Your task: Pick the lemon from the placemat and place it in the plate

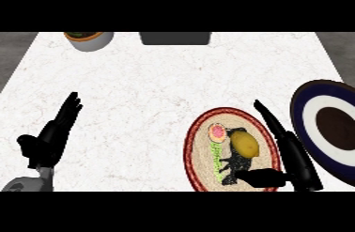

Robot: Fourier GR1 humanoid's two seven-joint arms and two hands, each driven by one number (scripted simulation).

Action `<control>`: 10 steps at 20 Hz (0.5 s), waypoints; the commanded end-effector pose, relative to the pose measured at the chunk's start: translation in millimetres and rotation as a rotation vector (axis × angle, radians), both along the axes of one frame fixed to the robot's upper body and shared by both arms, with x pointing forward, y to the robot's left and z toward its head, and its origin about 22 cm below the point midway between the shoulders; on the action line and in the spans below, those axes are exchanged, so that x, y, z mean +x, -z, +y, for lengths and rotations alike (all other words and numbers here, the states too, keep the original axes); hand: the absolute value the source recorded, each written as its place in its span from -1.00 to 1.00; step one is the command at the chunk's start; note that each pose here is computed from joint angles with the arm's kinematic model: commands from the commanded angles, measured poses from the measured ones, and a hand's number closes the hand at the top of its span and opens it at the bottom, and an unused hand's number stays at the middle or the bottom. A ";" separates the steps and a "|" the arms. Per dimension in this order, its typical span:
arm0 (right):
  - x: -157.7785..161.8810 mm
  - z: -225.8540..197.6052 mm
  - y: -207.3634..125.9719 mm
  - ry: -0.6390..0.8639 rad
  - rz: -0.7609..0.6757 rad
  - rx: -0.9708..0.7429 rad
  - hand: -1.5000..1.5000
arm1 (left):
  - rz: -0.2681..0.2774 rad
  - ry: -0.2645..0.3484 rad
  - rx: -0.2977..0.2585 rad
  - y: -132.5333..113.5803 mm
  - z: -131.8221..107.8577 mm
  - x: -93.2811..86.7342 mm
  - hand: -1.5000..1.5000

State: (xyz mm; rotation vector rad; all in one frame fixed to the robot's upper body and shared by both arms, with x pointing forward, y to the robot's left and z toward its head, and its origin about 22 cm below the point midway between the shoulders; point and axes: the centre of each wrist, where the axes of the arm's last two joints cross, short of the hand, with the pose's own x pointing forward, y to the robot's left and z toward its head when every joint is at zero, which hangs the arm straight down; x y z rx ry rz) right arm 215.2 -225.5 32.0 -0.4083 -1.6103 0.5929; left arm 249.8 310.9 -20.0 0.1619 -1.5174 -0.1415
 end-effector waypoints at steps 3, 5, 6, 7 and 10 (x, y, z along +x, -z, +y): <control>-14.0 -10.3 -18.0 -0.047 0.211 -0.306 -1.00 | -0.001 0.010 -0.008 7.6 -8.6 -3.1 0.00; -4.8 -16.4 -31.5 -0.059 0.277 -0.334 -1.00 | 0.009 0.003 -0.008 7.3 -4.7 -4.4 0.00; -1.0 -3.2 -45.7 -0.051 0.286 -0.341 -1.00 | 0.002 0.008 0.002 6.3 -18.5 -4.5 0.00; -9.9 -0.8 -42.9 -0.068 0.310 -0.339 -1.00 | -0.003 0.000 -0.001 7.9 -11.0 -5.3 0.00; -6.6 -11.3 -38.9 -0.055 0.380 -0.356 -1.00 | -0.014 -0.008 0.009 8.4 -2.9 -8.6 0.00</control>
